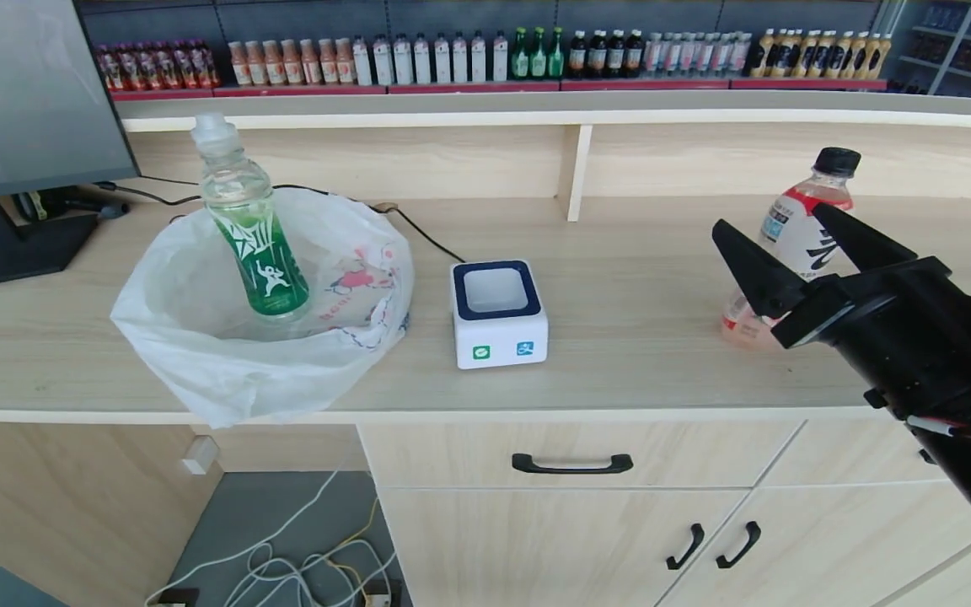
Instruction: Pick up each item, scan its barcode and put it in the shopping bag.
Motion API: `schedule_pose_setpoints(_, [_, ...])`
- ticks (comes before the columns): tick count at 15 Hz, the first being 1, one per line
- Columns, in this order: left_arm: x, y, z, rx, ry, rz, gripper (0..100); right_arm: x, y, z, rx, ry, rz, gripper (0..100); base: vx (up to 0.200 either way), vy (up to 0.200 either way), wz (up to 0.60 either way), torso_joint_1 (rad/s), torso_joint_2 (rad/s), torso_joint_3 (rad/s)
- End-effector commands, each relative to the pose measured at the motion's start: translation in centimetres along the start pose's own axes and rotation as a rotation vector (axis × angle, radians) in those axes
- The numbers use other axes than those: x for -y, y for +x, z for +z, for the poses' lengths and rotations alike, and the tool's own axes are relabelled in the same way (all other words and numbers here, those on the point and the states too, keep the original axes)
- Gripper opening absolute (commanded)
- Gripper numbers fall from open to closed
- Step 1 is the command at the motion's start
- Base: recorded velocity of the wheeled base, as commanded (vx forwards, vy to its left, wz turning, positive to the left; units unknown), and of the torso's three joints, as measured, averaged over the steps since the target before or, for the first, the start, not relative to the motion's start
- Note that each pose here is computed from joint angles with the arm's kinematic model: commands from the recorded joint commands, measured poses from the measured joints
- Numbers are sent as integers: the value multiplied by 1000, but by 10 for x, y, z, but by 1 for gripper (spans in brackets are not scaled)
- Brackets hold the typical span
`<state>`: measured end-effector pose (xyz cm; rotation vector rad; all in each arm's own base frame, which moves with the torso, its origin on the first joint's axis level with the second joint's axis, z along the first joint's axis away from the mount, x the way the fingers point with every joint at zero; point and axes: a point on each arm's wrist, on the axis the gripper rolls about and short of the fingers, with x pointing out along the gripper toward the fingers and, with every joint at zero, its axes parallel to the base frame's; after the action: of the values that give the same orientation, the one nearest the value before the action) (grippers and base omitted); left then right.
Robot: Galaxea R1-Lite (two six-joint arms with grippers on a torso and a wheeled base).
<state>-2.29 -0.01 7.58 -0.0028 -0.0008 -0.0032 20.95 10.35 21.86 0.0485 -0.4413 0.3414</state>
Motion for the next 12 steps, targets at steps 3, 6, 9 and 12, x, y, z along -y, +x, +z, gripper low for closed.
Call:
schedule_pose_setpoints(3, [0,0,0,1,0,0,100,0,0,-2,-9,-1,1,100,0,-200,0,4,2,2])
schedule_pose_setpoints(6, [0,0,0,1,0,0,100,0,0,-3,-12,-2,0,100,0,-67,0,2,1,2])
schedule_pose_setpoints(9, [0,0,0,-1,0,0,100,0,-2,-6,-26,-3,1,100,0,0,0,0,0,0])
schedule_pose_setpoints(12, [0,0,0,-1,0,0,100,0,-5,-11,-52,-6,3,100,0,0,0,0,0,0])
